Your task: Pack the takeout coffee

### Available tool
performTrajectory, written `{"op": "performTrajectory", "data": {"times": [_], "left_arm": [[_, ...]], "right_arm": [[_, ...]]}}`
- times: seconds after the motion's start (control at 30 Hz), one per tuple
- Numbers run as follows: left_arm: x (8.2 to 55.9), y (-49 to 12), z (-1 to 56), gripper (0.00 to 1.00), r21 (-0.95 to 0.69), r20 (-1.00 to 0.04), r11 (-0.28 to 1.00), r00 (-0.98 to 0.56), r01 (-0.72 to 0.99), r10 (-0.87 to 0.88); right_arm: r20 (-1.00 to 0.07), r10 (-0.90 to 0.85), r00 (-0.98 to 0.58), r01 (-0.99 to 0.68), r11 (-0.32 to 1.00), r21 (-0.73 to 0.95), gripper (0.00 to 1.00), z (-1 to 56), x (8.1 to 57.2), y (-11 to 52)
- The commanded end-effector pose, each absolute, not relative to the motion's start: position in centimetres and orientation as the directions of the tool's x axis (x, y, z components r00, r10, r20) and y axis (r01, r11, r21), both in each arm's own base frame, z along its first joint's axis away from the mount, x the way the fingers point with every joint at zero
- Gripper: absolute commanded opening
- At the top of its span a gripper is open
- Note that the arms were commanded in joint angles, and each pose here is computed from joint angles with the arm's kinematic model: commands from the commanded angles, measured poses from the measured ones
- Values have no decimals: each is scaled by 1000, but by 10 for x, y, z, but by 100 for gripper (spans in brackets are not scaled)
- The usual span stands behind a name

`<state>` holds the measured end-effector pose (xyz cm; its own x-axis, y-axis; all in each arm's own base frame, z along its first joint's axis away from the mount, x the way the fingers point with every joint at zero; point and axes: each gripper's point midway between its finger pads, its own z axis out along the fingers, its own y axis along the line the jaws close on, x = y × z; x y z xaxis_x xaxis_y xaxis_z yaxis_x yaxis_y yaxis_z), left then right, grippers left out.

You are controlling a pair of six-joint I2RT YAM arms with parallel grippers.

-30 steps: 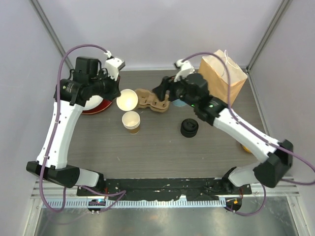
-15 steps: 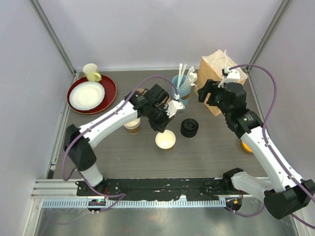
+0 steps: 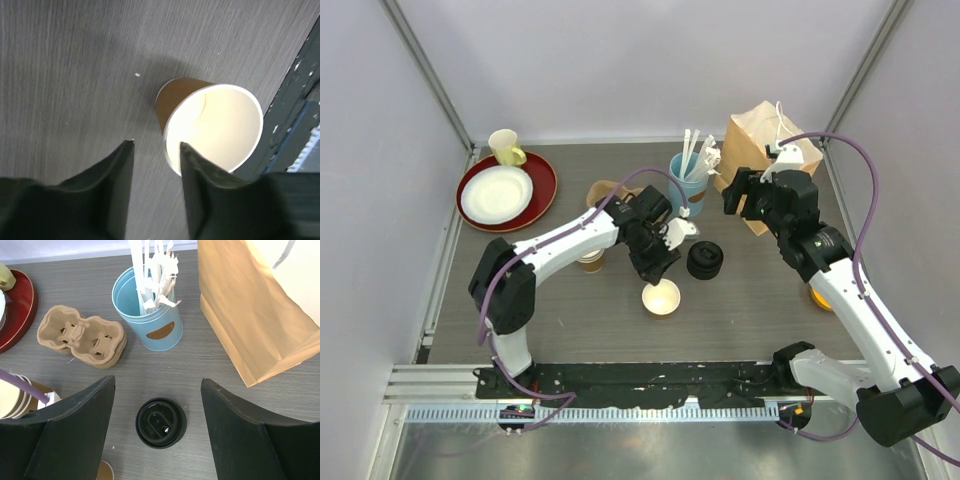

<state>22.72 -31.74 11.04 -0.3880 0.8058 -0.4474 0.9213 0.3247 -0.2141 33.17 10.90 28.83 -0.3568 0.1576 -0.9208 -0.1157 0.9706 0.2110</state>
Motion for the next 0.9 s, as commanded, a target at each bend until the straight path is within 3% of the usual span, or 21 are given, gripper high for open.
{"op": "performTrajectory", "data": {"times": [0.0,0.07,0.1,0.23,0.33,0.5,0.6,0.67,0.87], "left_arm": [[233,-325,116,55,-187,-487,282,-338,941,805],[235,-327,125,67,-173,-501,274,-324,946,803],[235,-325,130,69,-166,-498,275,-321,947,805],[248,-321,188,87,-62,-588,290,-270,955,762],[269,-301,218,94,10,-616,372,-288,928,733],[328,-212,234,91,53,-608,645,-488,762,626],[352,-156,230,83,102,-593,756,-570,646,568],[356,-137,218,78,130,-569,772,-591,622,572],[354,-117,181,76,150,-499,784,-639,602,586]], "right_arm": [[-942,163,-292,-164,962,217,75,313,331,113],[-943,162,-290,-176,960,220,75,313,330,115],[-943,161,-291,-185,958,221,75,313,330,116],[-941,159,-297,-203,953,225,75,311,328,120],[-937,158,-311,-225,946,234,75,307,328,124],[-925,173,-340,-256,929,268,75,296,332,136],[-915,176,-363,-283,915,288,75,290,335,145],[-913,180,-366,-294,909,296,75,290,337,149],[-908,181,-378,-292,907,303,75,284,341,151]]}}
